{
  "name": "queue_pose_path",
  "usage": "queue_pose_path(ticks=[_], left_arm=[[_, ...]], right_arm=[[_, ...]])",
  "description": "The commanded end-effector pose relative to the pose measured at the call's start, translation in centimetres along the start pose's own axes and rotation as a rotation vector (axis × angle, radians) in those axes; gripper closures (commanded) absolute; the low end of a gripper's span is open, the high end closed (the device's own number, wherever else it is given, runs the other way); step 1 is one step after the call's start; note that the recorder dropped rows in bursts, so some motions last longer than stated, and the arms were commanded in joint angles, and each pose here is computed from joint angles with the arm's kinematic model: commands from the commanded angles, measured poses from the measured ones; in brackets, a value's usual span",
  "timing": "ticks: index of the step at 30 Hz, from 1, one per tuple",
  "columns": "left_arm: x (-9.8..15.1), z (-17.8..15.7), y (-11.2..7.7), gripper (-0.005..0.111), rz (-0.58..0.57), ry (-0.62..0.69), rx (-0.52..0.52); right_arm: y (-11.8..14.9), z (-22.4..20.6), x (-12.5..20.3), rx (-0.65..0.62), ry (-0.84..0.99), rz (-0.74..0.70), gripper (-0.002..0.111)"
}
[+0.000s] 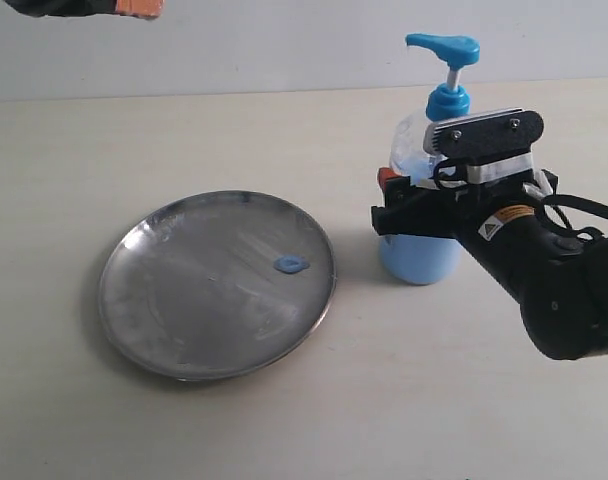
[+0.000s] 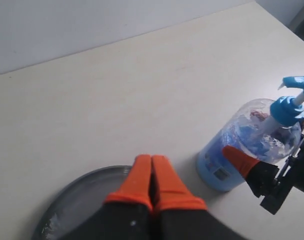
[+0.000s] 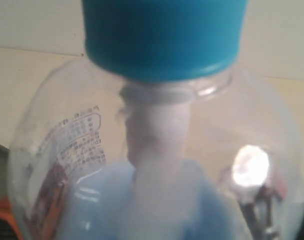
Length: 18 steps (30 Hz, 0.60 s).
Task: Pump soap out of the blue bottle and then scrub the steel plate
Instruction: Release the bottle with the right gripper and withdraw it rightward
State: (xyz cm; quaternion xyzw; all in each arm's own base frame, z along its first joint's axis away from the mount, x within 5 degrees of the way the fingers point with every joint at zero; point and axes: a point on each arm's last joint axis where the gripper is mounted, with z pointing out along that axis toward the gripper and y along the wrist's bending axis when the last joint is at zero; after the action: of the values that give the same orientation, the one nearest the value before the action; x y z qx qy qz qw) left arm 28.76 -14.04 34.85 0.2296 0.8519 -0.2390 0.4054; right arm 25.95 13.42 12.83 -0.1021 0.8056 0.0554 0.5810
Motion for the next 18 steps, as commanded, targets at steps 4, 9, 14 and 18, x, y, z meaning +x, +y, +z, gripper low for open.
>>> queue_pose_path(ticks=[4,9,14,18], left_arm=[[1.7,-1.3,-0.1,0.107,-0.015,-0.023,-0.033],[3.7,-1.1,0.0,0.107,-0.035,0.024,-0.034],[4.9,-0.6,0.2,0.107,-0.037,0.058,-0.037],[5.0,-0.6,0.2,0.107,-0.032,0.067,-0.031]], right_arm=[[-1.0,-1.1,-0.1,0.062,-0.08,0.011,0.108],[-0.7,-1.0,-0.1,0.033,-0.089,-0.014,0.094],[-0.7,-1.0,-0.2,0.033,-0.09,-0.018,0.05],[-0.6,-1.0,-0.2,0.028,-0.091,-0.021,0.022]])
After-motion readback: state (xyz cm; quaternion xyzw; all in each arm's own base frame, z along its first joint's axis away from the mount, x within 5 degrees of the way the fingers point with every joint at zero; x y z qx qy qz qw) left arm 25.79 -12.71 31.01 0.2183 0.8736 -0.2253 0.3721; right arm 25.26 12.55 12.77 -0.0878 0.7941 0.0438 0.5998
